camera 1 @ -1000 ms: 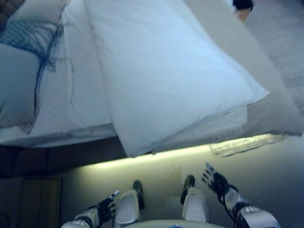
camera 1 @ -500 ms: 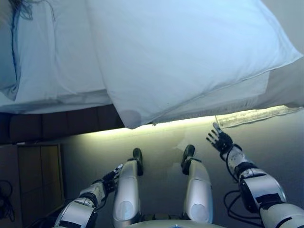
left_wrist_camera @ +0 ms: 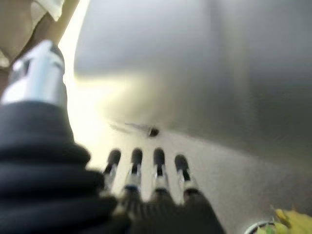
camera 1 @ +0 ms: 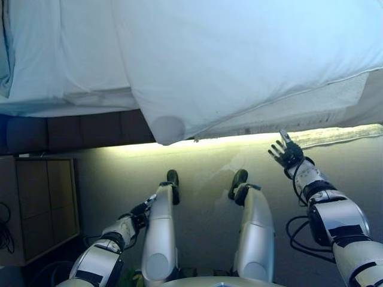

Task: Make the bed neatly

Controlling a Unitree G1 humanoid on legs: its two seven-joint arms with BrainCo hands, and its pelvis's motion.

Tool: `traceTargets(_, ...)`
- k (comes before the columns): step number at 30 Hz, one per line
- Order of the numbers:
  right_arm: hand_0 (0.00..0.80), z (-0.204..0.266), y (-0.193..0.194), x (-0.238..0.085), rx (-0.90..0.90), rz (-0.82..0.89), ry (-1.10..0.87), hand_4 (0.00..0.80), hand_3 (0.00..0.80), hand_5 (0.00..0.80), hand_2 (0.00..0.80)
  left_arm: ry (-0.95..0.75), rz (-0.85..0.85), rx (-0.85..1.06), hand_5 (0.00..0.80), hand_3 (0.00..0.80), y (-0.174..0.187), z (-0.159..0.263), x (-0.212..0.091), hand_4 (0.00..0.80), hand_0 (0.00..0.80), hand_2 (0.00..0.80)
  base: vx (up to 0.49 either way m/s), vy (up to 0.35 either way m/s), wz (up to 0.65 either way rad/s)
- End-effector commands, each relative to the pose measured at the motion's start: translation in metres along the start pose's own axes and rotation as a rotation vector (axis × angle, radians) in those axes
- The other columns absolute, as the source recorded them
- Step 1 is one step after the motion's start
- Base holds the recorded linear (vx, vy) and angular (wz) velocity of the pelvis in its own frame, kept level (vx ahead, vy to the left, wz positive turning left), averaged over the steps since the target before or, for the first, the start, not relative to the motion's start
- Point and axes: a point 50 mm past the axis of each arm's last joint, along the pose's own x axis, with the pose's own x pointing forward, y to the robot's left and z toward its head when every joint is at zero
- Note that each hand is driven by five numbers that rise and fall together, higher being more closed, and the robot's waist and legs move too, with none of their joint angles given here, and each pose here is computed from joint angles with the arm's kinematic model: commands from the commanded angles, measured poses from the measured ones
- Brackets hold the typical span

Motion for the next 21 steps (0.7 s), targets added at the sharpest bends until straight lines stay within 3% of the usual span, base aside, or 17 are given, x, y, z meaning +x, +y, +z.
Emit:
traceTargets(1,0.0,0.03,0.0,-0.003,0.001,0.022,-0.076,0.0,0.0,0.0,0.0,0.066,0.055,0.009,0.0,0.0,0.021,-0.027,-0.005,0.0,0.0,0.0,0.036,-0.005,0.13)
traceTargets(21,0.0,0.128,0.065,-0.019,-0.074,0.116,-0.292,0.0,0.0,0.0,0.0,0.03,0.056,-0.088,0.0,0.0,0.045,-0.05,-0.018,0.0,0.0,0.0,0.013,0.01,0.02)
